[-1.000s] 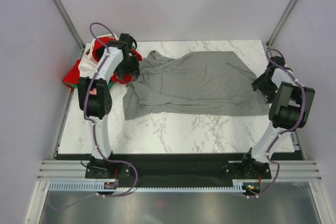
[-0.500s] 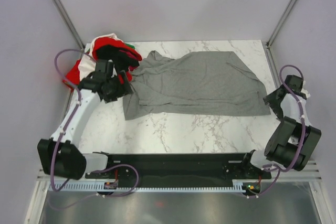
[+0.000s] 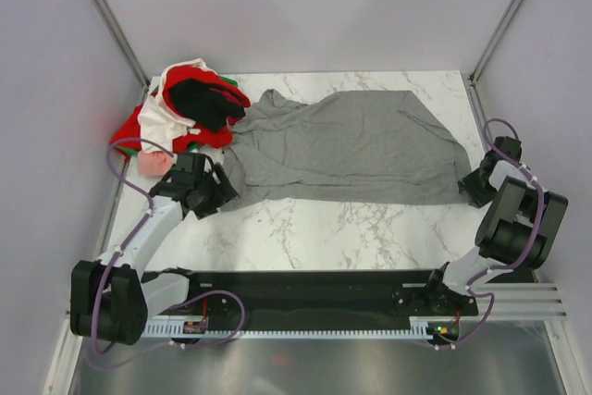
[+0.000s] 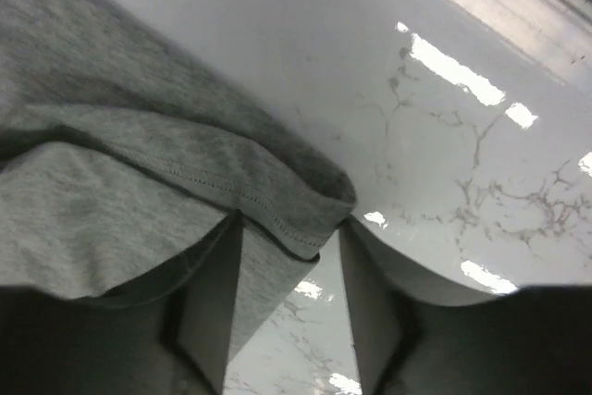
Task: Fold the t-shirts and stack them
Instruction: Fold the tshirt
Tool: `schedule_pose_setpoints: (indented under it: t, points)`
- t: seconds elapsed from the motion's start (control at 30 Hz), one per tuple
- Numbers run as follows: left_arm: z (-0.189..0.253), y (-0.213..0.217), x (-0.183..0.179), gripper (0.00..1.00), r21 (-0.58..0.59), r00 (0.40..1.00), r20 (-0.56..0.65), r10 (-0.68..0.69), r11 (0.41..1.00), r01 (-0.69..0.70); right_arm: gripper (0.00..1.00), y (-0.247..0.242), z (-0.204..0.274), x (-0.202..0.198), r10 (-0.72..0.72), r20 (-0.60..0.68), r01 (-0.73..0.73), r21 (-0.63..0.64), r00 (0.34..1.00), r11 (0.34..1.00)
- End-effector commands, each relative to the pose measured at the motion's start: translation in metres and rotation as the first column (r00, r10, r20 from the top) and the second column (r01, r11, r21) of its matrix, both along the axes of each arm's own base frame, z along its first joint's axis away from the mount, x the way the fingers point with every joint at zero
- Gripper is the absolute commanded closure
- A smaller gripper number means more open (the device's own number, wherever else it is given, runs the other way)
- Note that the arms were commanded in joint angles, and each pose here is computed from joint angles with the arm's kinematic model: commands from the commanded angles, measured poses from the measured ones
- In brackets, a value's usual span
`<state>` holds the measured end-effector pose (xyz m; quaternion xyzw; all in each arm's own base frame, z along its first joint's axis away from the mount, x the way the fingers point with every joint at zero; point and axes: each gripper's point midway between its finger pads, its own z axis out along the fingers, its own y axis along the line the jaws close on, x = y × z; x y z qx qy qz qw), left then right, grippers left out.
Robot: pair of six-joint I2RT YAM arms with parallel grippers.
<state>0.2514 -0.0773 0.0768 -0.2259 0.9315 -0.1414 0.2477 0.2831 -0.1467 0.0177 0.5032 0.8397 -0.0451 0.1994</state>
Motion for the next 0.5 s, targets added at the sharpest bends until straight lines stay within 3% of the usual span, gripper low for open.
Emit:
schedule_pose_setpoints:
  t: [0.0,0.17,0.33,0.47]
  points:
    - [-0.013,0.006,0.009,0.19,-0.017,0.992,0.012,0.123,0.992,-0.122,0.52,-0.004,-0.01,0.013,-0.007,0.04,0.006,0.005,0.999,1.0]
    - [-0.036,0.004,0.011,0.25,-0.037,0.986,-0.03,0.164,0.986,-0.165,0.83,0.002,-0.026,0.008,-0.009,0.017,0.009,0.039,1.0,0.999]
    - [-0.059,0.004,0.018,0.29,-0.022,0.978,-0.077,0.192,0.981,-0.194,0.99,0.003,-0.025,0.008,0.003,0.019,-0.003,0.035,1.0,0.999]
    - [-0.068,0.007,0.03,0.35,-0.002,0.97,-0.077,0.23,0.973,-0.231,1.0,0.006,-0.024,0.006,0.008,0.027,-0.009,0.04,1.0,0.999]
